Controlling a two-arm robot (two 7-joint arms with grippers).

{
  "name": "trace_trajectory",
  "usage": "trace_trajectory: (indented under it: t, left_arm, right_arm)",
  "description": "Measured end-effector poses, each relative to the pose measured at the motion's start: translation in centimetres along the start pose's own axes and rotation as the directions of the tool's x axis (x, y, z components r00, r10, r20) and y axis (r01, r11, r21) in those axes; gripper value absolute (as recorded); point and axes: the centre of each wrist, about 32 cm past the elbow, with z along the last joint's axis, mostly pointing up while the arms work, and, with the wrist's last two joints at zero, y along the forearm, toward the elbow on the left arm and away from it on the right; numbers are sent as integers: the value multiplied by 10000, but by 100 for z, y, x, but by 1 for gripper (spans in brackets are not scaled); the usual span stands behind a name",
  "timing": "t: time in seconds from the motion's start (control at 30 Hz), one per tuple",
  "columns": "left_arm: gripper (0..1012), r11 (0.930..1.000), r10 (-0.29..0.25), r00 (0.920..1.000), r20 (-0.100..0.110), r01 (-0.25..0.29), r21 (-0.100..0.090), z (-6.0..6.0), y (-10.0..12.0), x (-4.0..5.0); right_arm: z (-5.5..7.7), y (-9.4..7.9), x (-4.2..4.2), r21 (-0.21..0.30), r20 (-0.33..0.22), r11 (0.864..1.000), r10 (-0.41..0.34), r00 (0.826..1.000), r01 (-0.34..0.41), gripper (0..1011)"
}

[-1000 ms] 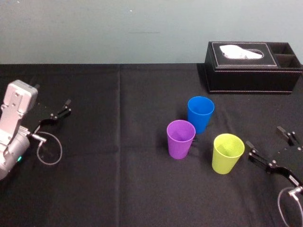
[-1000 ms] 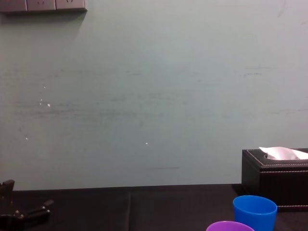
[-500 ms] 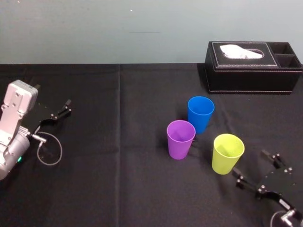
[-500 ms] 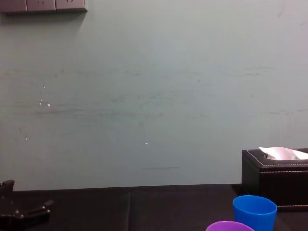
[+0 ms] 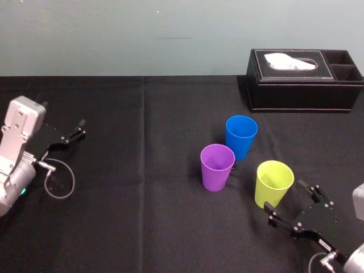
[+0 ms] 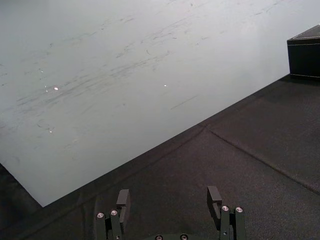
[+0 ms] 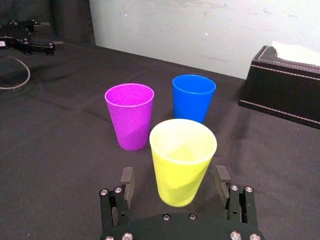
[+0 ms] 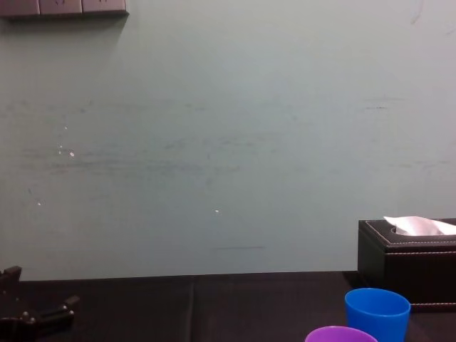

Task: Stack the three plastic cups sequentially using one hand.

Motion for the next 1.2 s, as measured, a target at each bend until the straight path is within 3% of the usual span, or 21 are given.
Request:
trace_trajectory:
  t: [0.37, 1.2]
  left_arm:
    - [1012, 10000, 0, 10000, 0, 0, 0, 0, 0, 0]
    - [1012, 10000, 0, 10000, 0, 0, 0, 0, 0, 0]
  right_arm:
    - [-12, 150, -62, 362, 93, 9993, -104, 9999, 101, 1000]
    - [-52, 308, -64, 259, -73, 9976, -644, 9979, 646, 1000]
